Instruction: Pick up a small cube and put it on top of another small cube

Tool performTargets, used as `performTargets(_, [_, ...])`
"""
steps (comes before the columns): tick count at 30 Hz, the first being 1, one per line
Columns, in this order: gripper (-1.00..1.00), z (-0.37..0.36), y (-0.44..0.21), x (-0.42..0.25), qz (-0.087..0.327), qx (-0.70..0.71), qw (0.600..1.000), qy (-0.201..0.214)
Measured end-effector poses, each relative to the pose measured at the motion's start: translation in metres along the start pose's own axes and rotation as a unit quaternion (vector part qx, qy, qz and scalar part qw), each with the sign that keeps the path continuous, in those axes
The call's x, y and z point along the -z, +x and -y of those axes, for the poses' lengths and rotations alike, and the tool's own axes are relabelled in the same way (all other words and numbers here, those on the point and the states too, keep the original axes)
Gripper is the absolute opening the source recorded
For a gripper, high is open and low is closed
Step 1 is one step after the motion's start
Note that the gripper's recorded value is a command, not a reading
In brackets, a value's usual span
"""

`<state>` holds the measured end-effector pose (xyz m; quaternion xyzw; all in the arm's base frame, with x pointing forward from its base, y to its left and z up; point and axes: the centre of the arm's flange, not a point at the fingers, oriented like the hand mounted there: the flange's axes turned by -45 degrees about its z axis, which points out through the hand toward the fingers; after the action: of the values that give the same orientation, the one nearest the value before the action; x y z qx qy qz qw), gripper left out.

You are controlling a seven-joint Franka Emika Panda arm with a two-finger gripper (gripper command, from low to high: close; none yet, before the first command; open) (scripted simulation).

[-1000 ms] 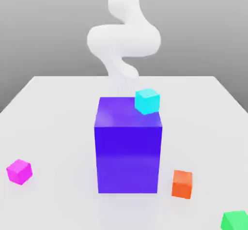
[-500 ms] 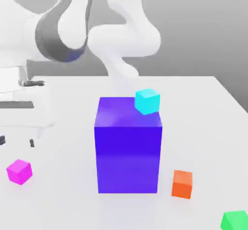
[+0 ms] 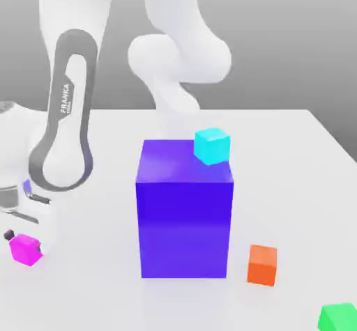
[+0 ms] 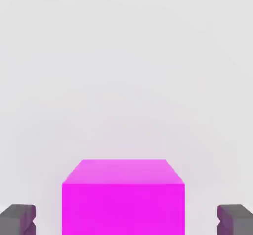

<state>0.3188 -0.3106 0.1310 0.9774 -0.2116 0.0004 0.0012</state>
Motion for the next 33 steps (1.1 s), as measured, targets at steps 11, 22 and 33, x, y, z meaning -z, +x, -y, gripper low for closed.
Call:
performTargets(11, [-1.0,0.0,0.001,0.046,-0.001,0.001,1.0,-0.001])
performTargets(22, [-1.0,0.255,0.068,0.079,0.004,0.394,0.919,0.007])
performTargets(33, [-1.0,0.515,-0.02,0.091,0.003,0.713,0.701,0.004])
